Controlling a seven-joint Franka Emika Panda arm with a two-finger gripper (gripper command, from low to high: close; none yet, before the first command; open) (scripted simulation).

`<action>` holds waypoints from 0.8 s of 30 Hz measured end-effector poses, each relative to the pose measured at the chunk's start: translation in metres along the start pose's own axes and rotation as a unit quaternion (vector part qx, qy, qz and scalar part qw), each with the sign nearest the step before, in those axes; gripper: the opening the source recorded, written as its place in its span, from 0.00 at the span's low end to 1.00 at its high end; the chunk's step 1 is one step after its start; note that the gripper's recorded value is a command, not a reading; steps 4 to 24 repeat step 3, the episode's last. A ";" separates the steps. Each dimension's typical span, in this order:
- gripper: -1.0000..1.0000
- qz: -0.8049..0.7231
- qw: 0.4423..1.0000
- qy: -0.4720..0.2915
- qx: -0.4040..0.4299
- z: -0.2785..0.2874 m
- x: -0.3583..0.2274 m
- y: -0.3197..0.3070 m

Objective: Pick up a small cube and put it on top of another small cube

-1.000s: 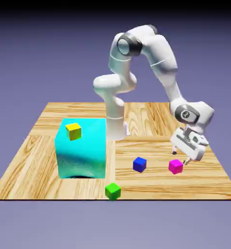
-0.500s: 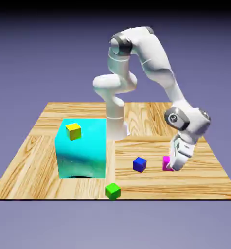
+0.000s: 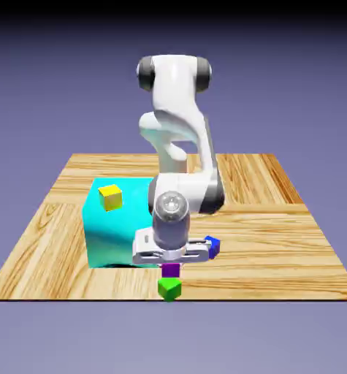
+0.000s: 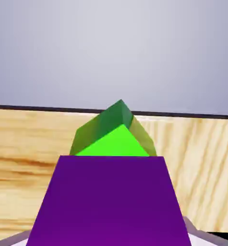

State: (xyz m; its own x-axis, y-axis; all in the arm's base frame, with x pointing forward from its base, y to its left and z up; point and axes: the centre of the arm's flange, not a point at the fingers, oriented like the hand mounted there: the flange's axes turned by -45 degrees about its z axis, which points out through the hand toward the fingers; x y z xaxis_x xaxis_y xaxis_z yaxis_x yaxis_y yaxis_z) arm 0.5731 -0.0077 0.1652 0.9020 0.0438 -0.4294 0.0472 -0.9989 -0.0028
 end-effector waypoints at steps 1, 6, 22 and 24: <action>1.00 0.000 1.000 0.000 -0.002 0.000 0.000 0.000; 1.00 0.000 1.000 0.000 -0.002 -0.019 -0.001 0.000; 1.00 0.000 1.000 0.000 -0.002 -0.019 -0.001 0.000; 1.00 0.000 1.000 0.000 -0.002 -0.019 -0.001 0.000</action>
